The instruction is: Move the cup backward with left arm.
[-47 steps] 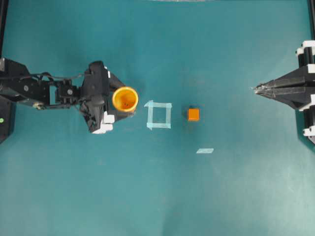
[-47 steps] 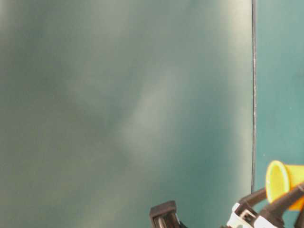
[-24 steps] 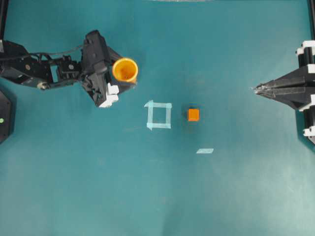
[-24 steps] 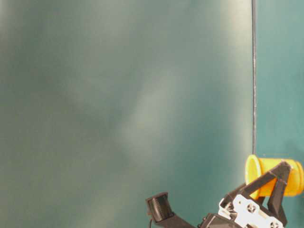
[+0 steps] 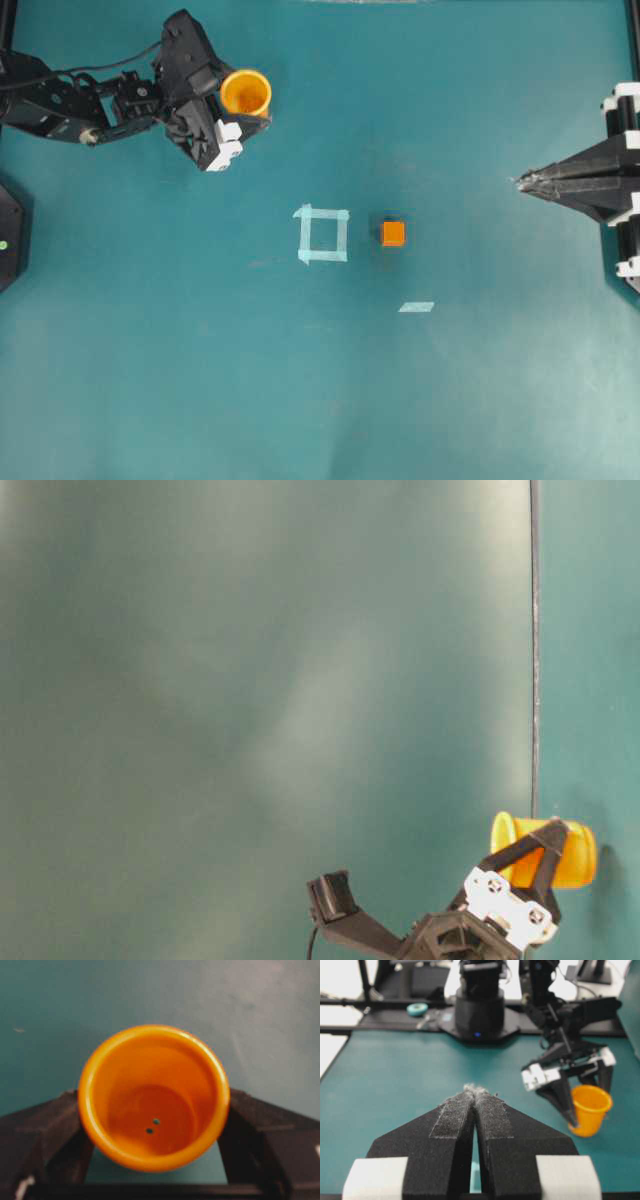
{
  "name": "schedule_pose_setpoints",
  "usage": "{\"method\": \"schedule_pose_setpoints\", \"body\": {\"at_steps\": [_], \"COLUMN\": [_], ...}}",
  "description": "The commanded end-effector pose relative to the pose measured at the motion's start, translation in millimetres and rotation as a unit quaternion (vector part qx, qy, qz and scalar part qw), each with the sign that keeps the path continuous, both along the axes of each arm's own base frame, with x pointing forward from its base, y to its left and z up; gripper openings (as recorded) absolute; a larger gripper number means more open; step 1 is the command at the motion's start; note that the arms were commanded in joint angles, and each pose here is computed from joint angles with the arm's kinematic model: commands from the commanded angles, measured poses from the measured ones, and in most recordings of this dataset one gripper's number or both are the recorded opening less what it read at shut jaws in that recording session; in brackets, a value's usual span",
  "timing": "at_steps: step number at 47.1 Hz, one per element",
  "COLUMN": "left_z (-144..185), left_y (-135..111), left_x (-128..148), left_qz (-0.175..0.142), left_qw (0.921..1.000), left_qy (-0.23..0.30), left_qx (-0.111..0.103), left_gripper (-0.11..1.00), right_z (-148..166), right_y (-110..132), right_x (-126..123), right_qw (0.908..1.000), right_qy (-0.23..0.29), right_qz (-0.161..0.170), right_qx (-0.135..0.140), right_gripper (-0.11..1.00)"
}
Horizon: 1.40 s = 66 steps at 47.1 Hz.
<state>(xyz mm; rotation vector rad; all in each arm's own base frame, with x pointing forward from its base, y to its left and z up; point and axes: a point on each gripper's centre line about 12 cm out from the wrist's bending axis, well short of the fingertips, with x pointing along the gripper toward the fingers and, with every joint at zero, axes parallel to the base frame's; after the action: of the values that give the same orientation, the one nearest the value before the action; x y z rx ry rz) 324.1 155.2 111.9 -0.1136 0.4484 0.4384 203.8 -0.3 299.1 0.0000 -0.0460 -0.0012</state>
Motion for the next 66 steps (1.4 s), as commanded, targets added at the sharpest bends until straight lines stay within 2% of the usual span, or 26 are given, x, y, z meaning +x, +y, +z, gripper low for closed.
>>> {"method": "schedule_pose_setpoints", "body": {"at_steps": [1, 35, 48, 66], "left_z": [10, 14, 18, 14], "left_y": [11, 77, 93, 92], "left_x": [4, -7, -1, -1], "left_qz": [0.009, 0.089, 0.1, 0.1], "left_qw": [0.9998, 0.9959, 0.9947, 0.9949], "left_qy": [-0.013, -0.009, -0.017, -0.012], "left_qx": [0.008, 0.009, 0.015, 0.011], "left_gripper": [0.69, 0.69, 0.69, 0.69], "right_z": [13, 15, 15, 16], "right_y": [0, 0, 0, 0], "right_x": [2, 2, 2, 2], "right_qw": [0.9999, 0.9998, 1.0, 1.0], "right_qy": [-0.016, -0.018, -0.008, -0.009], "right_qz": [-0.001, -0.001, -0.001, -0.001], "right_qx": [0.0, 0.001, 0.001, 0.001], "right_gripper": [0.0, 0.0, 0.0, 0.0]}}
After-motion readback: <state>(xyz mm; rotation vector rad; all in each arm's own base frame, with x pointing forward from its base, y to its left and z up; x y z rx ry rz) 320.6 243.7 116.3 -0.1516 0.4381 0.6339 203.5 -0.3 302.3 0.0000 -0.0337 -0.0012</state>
